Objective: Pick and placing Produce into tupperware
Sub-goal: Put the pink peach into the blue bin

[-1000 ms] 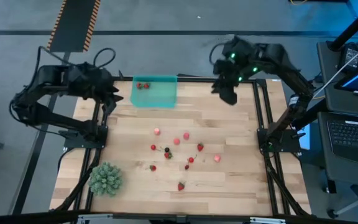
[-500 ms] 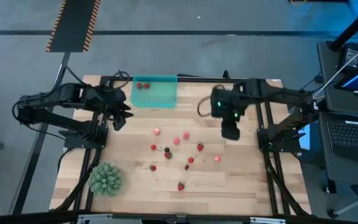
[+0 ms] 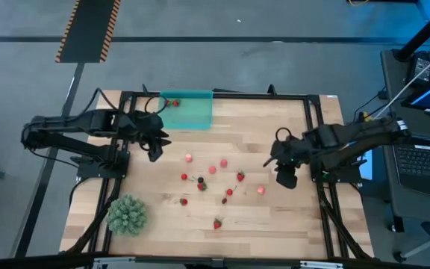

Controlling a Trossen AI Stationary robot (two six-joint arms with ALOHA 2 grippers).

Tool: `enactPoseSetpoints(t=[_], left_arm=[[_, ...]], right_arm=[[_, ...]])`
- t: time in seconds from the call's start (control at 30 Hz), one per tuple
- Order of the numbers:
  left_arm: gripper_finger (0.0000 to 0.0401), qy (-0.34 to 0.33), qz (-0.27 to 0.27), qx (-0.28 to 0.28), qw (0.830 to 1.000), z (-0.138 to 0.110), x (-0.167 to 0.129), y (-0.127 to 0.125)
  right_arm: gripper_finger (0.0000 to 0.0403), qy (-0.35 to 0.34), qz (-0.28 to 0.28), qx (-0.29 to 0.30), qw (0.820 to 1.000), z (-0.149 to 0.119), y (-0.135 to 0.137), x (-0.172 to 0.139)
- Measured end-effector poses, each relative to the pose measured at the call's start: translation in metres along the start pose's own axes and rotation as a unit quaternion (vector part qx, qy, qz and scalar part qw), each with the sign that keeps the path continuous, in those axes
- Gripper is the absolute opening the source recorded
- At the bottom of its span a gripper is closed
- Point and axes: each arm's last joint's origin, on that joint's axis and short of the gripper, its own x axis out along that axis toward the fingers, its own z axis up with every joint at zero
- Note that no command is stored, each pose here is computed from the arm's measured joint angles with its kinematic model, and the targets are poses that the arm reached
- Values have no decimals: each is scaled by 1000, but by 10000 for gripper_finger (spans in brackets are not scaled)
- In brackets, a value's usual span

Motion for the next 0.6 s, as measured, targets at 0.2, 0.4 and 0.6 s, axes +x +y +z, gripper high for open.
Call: enactPoseSetpoints(t=[0.2, 0.4, 0.6], left_arm=[[120, -47, -15, 34, 998, 3, 11, -3], [112, -46, -14, 37, 998, -1, 17, -2], [105, -38, -11, 39, 998, -4, 20, -1]], right_arm=[[121, 24, -15, 12, 1000, -17, -7, 34], [121, 18, -11, 1, 1000, -25, -11, 64], [122, -12, 11, 38, 999, -24, -10, 76]])
